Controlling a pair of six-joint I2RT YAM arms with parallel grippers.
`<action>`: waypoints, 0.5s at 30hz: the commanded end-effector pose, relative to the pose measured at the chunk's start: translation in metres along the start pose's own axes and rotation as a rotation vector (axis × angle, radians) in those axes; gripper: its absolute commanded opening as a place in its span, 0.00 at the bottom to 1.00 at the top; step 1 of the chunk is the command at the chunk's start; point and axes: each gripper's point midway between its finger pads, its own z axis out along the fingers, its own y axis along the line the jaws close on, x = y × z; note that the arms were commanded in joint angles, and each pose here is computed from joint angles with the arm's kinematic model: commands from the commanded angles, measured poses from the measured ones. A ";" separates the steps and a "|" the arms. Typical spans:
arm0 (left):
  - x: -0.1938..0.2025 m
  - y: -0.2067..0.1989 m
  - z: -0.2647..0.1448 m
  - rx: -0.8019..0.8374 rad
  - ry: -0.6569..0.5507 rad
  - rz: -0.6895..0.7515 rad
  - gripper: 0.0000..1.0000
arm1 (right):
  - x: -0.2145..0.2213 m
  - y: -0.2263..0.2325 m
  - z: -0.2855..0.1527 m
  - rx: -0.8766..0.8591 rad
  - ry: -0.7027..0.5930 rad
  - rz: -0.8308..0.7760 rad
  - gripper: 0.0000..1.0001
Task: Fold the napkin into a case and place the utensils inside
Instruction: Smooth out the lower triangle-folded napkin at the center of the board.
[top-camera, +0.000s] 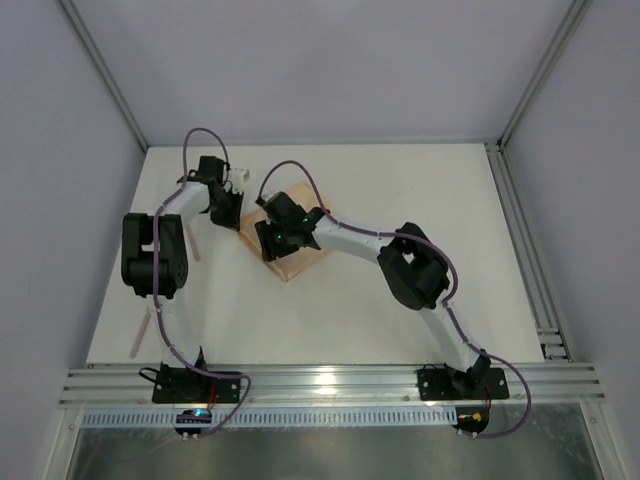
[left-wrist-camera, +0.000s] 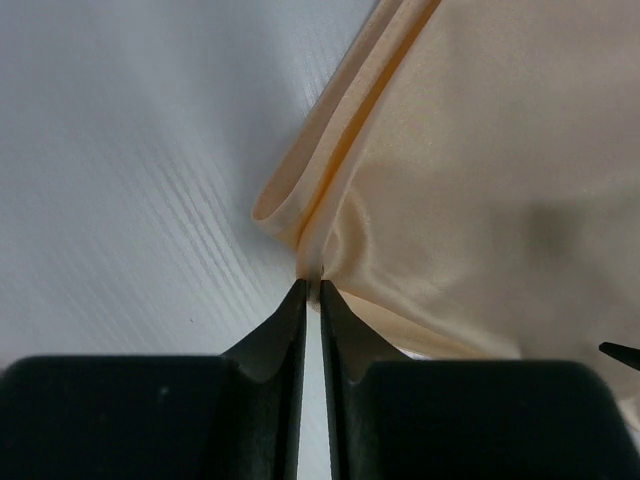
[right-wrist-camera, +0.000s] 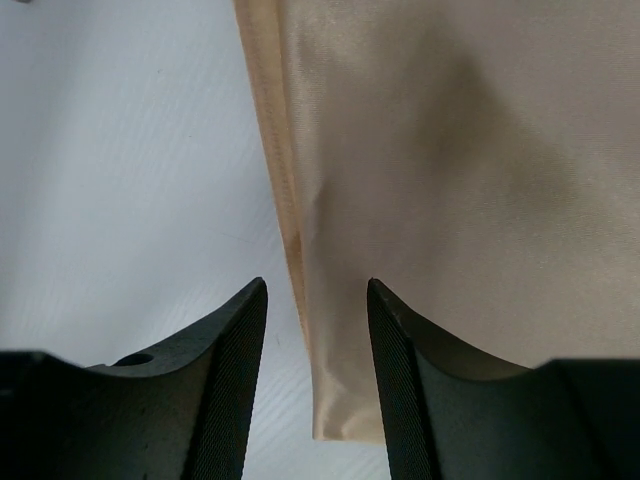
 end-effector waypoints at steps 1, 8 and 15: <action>-0.006 0.007 0.004 -0.030 -0.029 0.022 0.08 | -0.020 0.012 -0.001 0.014 -0.050 -0.046 0.48; -0.005 0.006 -0.001 -0.038 -0.042 0.034 0.06 | -0.001 0.002 0.020 0.110 -0.005 -0.100 0.42; -0.009 0.009 -0.003 -0.058 -0.055 0.029 0.10 | 0.002 -0.006 0.018 0.148 0.003 -0.100 0.32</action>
